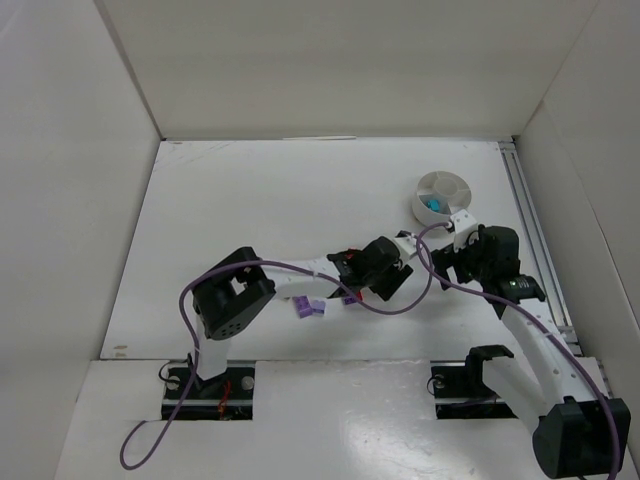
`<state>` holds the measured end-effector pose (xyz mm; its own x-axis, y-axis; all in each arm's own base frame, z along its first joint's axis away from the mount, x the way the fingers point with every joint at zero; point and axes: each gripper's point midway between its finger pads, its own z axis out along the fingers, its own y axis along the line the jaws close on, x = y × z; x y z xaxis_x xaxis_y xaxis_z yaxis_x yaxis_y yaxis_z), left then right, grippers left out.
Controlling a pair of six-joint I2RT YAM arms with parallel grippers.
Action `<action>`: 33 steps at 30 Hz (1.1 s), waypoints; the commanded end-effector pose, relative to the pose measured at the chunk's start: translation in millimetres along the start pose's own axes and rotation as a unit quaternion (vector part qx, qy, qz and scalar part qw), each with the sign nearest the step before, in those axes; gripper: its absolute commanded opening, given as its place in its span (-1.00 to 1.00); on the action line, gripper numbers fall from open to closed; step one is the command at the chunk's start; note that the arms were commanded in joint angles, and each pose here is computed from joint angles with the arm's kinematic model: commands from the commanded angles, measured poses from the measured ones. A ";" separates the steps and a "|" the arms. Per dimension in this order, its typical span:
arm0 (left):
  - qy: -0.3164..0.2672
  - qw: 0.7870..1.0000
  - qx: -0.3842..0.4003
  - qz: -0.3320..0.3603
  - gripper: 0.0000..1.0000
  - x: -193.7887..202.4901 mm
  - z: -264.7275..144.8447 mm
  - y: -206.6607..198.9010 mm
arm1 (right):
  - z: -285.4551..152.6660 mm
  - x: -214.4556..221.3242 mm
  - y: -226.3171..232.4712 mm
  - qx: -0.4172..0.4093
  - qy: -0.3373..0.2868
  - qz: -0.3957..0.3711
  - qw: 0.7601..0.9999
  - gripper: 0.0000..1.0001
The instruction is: Sort the legos into containers by color
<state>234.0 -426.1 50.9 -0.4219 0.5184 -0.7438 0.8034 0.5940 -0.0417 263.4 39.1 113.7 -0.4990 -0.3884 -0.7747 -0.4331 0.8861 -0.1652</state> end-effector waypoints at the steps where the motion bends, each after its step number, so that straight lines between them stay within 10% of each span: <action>1: -0.017 1.000 0.013 0.008 -0.02 -15.5 2.8 -5.6 | -4.8 -8.3 -6.4 0.013 -0.011 -0.003 1.000 0.97; 9: -0.032 0.999 0.030 0.007 -0.62 -27.2 -8.6 -11.6 | -4.5 -6.4 4.0 -0.010 -0.019 -0.003 1.000 0.97; 15: -0.101 0.983 0.148 0.037 -0.80 -52.3 -59.0 -16.2 | -12.4 -48.8 60.2 -0.173 -0.160 -0.099 0.967 0.97; 25: -0.195 0.915 0.299 0.190 -0.80 -42.7 -148.8 -21.8 | -67.7 -90.2 126.6 -0.337 -0.329 -0.191 0.861 0.95; 33: -0.239 0.887 0.320 0.233 -0.80 -57.6 -183.2 -33.1 | -82.7 -111.1 154.3 -0.370 -0.341 -0.211 0.838 0.82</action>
<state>167.7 -363.7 188.9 0.0240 0.2890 -0.9570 0.9967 -0.0813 0.0004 193.1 186.5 194.7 0.1647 -0.2192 -0.9617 -0.9410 0.2574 -0.2198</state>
